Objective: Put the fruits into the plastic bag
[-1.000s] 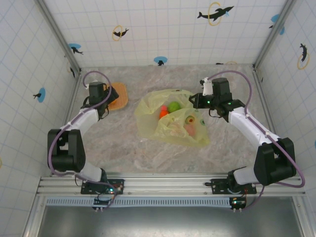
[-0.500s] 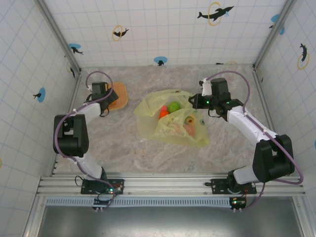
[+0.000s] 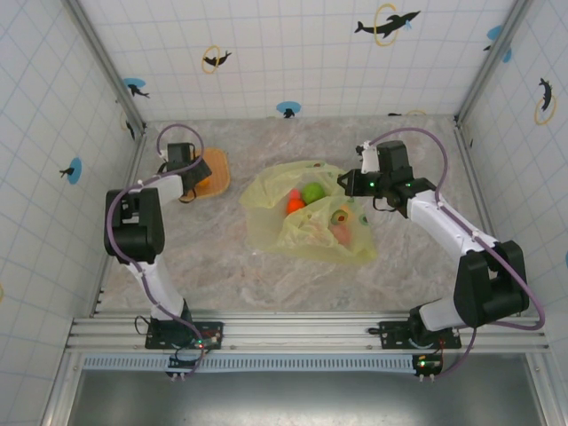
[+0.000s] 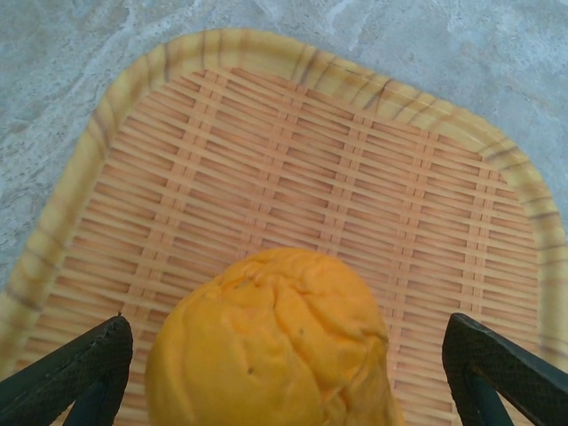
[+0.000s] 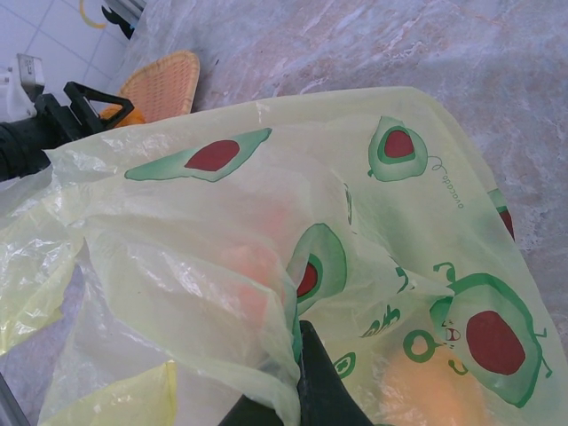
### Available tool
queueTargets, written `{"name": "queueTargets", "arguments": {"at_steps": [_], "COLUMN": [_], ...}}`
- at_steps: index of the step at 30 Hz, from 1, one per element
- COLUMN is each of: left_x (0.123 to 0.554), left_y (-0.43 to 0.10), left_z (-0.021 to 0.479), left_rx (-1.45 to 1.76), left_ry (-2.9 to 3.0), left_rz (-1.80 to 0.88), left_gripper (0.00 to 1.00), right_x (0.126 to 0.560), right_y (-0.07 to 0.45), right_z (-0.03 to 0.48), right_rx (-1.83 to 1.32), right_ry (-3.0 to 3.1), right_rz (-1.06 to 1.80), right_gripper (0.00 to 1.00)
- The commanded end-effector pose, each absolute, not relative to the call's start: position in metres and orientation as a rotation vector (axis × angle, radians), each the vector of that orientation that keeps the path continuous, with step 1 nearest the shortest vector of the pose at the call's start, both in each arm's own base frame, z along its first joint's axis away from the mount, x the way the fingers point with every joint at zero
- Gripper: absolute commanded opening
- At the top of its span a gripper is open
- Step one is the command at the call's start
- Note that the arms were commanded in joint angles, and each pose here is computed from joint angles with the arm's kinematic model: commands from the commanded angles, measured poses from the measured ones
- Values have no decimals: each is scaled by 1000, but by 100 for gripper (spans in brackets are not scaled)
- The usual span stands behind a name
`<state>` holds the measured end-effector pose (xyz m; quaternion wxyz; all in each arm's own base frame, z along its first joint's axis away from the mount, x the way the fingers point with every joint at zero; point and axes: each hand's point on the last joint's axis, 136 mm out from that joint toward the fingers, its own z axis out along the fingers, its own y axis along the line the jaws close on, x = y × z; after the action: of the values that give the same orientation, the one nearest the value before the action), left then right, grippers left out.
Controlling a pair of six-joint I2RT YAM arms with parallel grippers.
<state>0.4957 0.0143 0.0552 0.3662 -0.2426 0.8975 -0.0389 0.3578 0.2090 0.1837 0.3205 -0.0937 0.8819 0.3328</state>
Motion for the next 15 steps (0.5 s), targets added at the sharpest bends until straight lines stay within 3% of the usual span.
{"name": "queueTargets", "arguments": {"at_steps": [1,15], "left_x": [501,515], "left_y": [17,13], "left_z": [52,35], "left_rx": [-608,-577], "left_ry": [2329,2368], "left_rz": [-92,-97], "left_gripper": [90,79], "right_x": [364,363], "right_y": [211,212], "right_z": [195,194], "right_rx": [-259,-258], "right_ry": [2292,2292], "right_rz": [868,871], "right_gripper": [0,0]}}
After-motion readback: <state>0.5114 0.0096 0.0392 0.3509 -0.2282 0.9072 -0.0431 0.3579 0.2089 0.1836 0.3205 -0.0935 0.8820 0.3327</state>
